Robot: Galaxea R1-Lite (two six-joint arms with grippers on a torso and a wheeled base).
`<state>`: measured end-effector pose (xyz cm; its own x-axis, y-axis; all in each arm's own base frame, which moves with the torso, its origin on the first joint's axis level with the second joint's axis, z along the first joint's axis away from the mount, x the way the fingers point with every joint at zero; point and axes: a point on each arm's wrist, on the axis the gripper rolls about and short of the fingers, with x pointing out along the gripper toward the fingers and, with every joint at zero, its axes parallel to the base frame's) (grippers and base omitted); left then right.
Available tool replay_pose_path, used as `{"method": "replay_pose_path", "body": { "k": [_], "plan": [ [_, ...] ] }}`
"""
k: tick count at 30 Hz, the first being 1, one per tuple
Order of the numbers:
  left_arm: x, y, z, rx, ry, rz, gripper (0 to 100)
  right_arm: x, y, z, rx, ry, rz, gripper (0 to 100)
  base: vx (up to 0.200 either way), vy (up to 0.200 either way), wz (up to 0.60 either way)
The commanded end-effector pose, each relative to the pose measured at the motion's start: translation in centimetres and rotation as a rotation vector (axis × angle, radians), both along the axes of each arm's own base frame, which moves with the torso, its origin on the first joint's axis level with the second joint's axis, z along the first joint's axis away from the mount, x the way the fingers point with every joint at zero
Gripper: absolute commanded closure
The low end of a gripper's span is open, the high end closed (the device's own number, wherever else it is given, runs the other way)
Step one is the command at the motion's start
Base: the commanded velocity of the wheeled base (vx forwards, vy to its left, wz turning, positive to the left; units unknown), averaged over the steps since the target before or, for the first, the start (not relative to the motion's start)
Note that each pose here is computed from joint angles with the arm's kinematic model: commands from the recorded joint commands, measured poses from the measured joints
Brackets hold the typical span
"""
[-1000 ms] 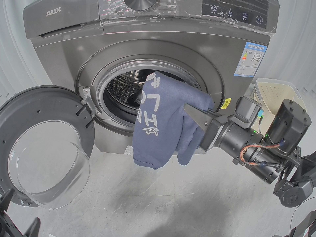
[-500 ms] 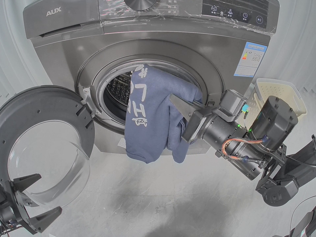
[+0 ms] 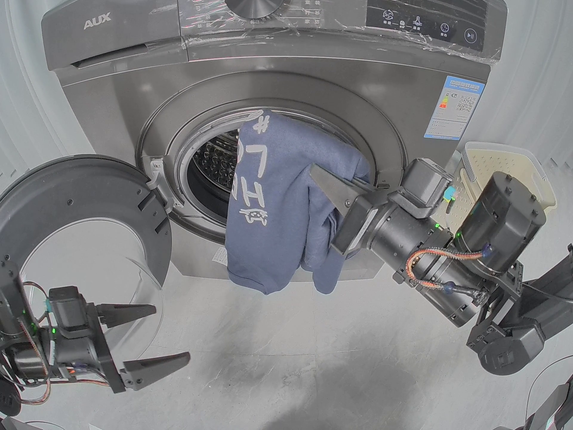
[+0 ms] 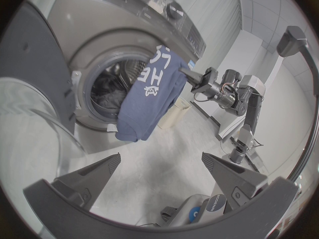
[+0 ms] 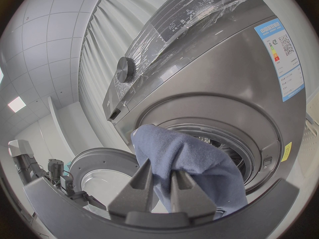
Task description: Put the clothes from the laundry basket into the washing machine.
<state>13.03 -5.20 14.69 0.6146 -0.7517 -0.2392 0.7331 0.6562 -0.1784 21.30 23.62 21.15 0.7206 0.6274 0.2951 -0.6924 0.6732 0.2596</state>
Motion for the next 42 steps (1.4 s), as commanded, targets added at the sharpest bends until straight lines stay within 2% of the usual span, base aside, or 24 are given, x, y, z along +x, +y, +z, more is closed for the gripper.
{"method": "replay_pose_path", "body": {
  "k": [1, 3, 6, 12, 18, 21, 25, 31, 32, 37, 42],
  "plan": [
    [2.6, -2.3, -3.0, 0.048, 0.169, -0.075, 0, -0.5, -0.4, -0.4, -0.019, 0.011, -0.02, 100, 0.0, 0.0, 0.0],
    [3.6, -2.9, -3.8, 0.059, 0.201, -0.083, 0, -0.9, -0.2, -0.8, -0.03, 0.021, -0.008, 100, 0.0, 0.0, 0.0],
    [4.5, -3.3, -4.3, 0.063, 0.213, -0.087, 0, -1.0, -0.2, -0.8, -0.034, 0.024, -0.005, 100, 0.0, 0.0, 0.0],
    [6.5, -4.6, -4.8, 0.04, 0.251, -0.086, 0, -1.2, 0.0, -1.0, -0.04, 0.031, 0.005, 100, 0.0, 0.0, 0.0],
    [8.0, -5.5, -5.8, 0.06, 0.285, -0.059, 0, -1.2, 0.1, -1.1, -0.04, 0.035, 0.006, 100, 0.0, 0.0, 0.0],
    [8.9, -6.0, -6.9, 0.073, 0.322, -0.061, 0, -1.1, 0.1, -1.1, -0.039, 0.034, 0.006, 100, 0.0, 0.0, 0.0],
    [9.9, -6.5, -7.6, 0.07, 0.328, -0.045, 0, -1.5, 0.3, -1.1, -0.035, 0.031, 0.019, 100, 0.0, 0.0, 0.0],
    [10.6, -6.9, -8.1, 0.023, 0.326, -0.01, 0, -1.8, 0.5, -0.9, -0.03, 0.027, 0.029, 100, 0.0, 0.0, 0.0],
    [10.9, -7.4, -8.5, 0.009, 0.338, -0.015, 0, -1.9, 0.6, -0.9, -0.03, 0.027, 0.035, 100, 0.0, 0.0, 0.0],
    [12.2, -8.2, -10.1, 0.007, 0.34, -0.001, 0, -2.2, 0.8, -0.9, -0.03, 0.027, 0.044, 100, 0.0, 0.0, 0.0],
    [13.1, -8.7, -11.6, -0.004, 0.309, 0.039, 0, -2.3, 0.8, -0.9, -0.029, 0.026, 0.049, 100, 0.0, 0.0, 0.0]
  ]
}}
